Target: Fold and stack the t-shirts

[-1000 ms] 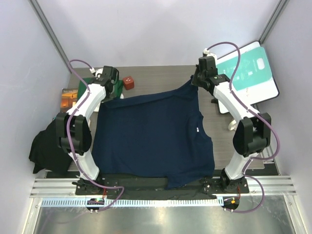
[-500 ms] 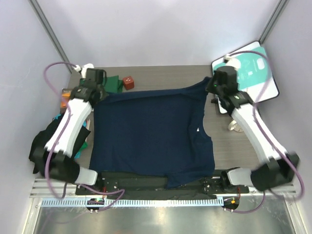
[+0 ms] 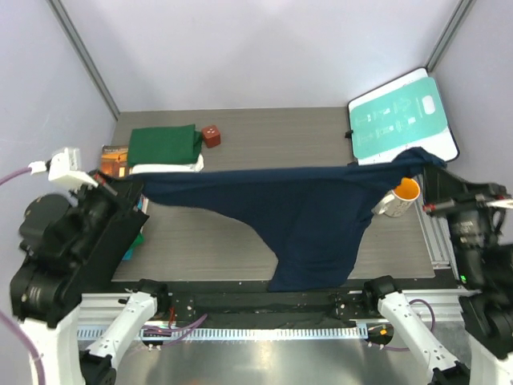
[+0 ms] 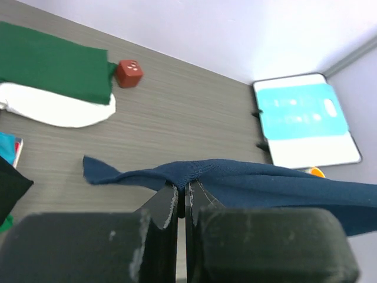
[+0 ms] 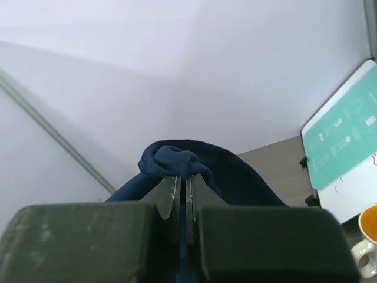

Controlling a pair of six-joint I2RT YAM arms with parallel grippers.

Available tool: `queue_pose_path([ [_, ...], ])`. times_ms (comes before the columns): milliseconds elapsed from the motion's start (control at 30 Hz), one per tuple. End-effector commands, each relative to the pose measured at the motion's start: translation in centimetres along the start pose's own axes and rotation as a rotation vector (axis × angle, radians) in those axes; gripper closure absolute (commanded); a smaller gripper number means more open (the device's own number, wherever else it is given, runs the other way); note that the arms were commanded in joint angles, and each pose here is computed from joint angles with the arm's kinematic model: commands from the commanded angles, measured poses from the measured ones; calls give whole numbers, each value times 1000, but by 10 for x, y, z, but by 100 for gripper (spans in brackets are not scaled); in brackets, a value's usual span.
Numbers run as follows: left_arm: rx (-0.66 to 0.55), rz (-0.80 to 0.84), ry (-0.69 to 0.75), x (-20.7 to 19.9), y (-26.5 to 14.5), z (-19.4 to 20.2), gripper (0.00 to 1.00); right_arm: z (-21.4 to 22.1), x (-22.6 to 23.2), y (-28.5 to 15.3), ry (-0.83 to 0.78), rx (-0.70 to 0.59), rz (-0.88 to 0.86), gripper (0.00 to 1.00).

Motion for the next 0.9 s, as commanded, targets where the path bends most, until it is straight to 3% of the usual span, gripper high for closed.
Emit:
queue_pose_path([
  [0,0,47,25,-1,-47,9,100,-28,22,-26,-9,-22,-73,99],
  [100,-93,128,-21,-10,-81,1,99,-45,36,-49,-8,-54,-159,99],
  [267,-175,105,-39,-6,-116,-7,99,-66,60,-74,-18,-74,-289,99],
  [567,-428,120,-98,1,-192,-19,99,-110,89,-118,-23,-180,-419,99],
  [667,-419,87,-122,6,-176,-25,100,-113,94,-99,-46,-188,-405,99],
  [733,-375,12,-127,16,-143,-21,99,-113,90,-76,-41,-197,-347,99],
  [833,-316,-101,-134,27,-85,-16,99,-90,81,-18,-74,-142,-240,99],
  [867,-288,-128,-126,26,-59,-18,100,-65,71,17,-95,-69,-181,99],
])
Point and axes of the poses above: each gripper's point midway between its finger pads, its own y axis out along the fingers, its own x axis along the line the jaws close on, z = x × y, the point moved 5 cm from there along -y, back along the fingers, and after that the axes turned 12 degrees about y, right-handed, at the moved point
